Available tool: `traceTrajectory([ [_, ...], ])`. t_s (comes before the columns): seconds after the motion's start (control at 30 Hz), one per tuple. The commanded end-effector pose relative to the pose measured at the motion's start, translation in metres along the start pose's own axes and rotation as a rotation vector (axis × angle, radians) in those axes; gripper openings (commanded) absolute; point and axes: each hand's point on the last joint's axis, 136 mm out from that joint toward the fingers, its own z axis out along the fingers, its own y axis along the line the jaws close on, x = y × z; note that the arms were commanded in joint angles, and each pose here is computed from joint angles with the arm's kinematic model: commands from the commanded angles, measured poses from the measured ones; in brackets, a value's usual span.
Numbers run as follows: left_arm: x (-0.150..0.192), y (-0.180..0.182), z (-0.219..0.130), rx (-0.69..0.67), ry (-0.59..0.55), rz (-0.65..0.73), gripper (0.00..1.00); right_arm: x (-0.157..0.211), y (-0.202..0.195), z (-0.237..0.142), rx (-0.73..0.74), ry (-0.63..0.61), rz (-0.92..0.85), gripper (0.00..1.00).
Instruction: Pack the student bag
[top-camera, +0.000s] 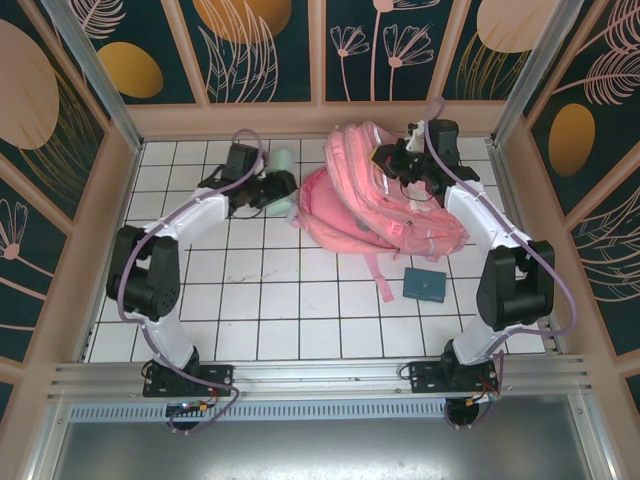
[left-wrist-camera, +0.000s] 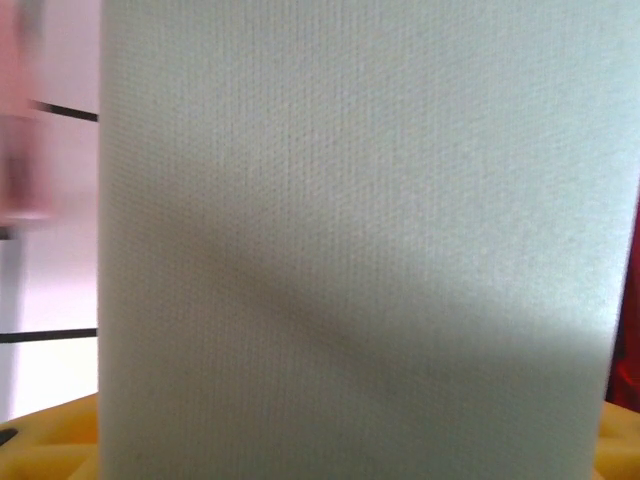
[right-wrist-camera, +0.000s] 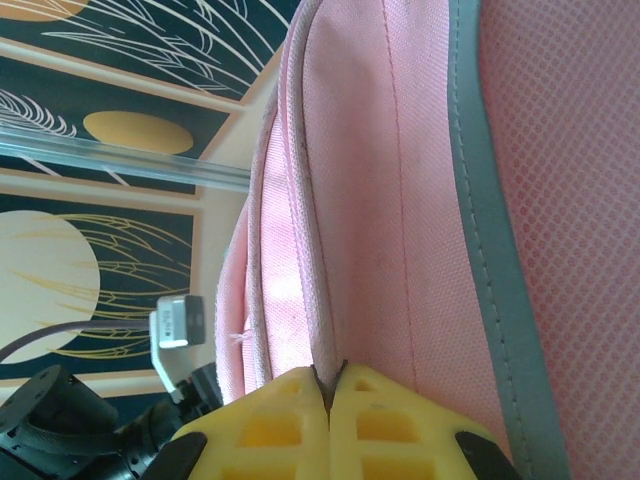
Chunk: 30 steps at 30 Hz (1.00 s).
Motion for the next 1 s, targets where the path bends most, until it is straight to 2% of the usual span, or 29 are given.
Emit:
traceTrajectory([
  [0.0,0.007,-0.040,0.026,0.092,0.029,-0.025,0.54,-0.009,0.052,-0.025,-0.135,-0.060,-0.083,0.00],
  [0.17,0.020,-0.067,0.058,0.124,0.066,-0.039,0.55,-0.005,0.051,-0.029,-0.135,-0.063,-0.078,0.00],
  [0.4,0.035,-0.072,0.104,0.088,0.112,-0.052,0.55,0.001,0.049,-0.030,-0.132,-0.057,-0.071,0.00],
  [0.53,0.043,-0.063,0.121,0.039,0.115,-0.081,0.55,0.004,0.050,-0.029,-0.134,-0.053,-0.072,0.00],
  [0.77,0.066,-0.036,0.132,-0.101,0.110,-0.069,0.56,0.005,0.050,-0.027,-0.134,-0.046,-0.073,0.00],
  [0.97,0.089,-0.027,0.121,-0.192,0.127,-0.036,0.56,0.004,0.049,-0.026,-0.123,-0.048,-0.083,0.00],
])
